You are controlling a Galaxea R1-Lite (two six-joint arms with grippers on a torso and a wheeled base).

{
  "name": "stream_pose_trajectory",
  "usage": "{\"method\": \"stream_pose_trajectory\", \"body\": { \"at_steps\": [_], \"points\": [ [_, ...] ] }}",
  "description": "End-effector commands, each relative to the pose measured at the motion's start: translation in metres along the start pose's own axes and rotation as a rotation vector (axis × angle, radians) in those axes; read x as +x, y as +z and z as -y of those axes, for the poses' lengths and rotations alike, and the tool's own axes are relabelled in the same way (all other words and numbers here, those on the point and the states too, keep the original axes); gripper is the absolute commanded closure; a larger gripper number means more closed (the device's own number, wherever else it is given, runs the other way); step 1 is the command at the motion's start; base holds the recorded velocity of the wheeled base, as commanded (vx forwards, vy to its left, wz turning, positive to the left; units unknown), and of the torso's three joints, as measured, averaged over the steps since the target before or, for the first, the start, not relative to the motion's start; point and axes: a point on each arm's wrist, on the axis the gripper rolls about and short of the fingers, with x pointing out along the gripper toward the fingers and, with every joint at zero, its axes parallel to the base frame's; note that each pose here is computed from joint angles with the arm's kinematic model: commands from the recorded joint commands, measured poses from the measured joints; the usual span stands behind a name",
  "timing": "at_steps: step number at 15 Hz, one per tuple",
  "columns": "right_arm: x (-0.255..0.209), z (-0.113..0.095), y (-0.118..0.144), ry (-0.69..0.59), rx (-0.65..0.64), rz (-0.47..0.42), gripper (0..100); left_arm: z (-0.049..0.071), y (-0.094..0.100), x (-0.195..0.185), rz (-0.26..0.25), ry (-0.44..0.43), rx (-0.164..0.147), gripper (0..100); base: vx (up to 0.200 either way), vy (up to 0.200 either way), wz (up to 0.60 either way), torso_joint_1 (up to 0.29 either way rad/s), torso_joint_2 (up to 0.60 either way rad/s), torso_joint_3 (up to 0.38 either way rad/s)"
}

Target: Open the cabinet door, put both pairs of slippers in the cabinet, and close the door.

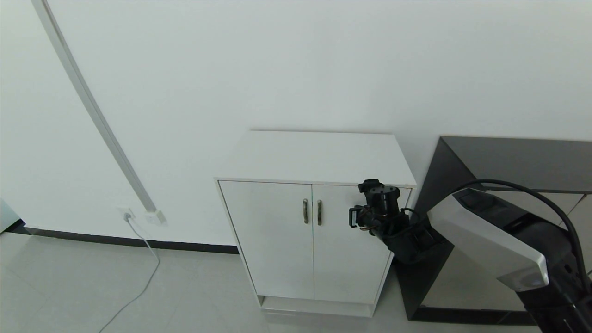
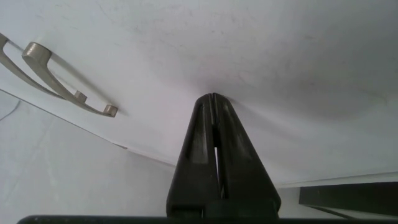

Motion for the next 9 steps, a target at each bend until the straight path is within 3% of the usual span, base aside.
{"method": "stream_pose_trajectory", "body": {
  "at_steps": [1,9],
  "points": [
    [0.0014,-0.0002,-0.0012,0.0,0.0,-0.001,100,0.0,0.0,0.0001,-0.001,0.0,-0.001,100,0.0,0.0,0.0,0.0,0.0,0.0],
    [0.0053,0.005,-0.0047,-0.011,0.001,-0.007,100,0.0,0.0,0.0001,-0.001,0.0,-0.001,100,0.0,0.0,0.0,0.0,0.0,0.0]
  ]
}}
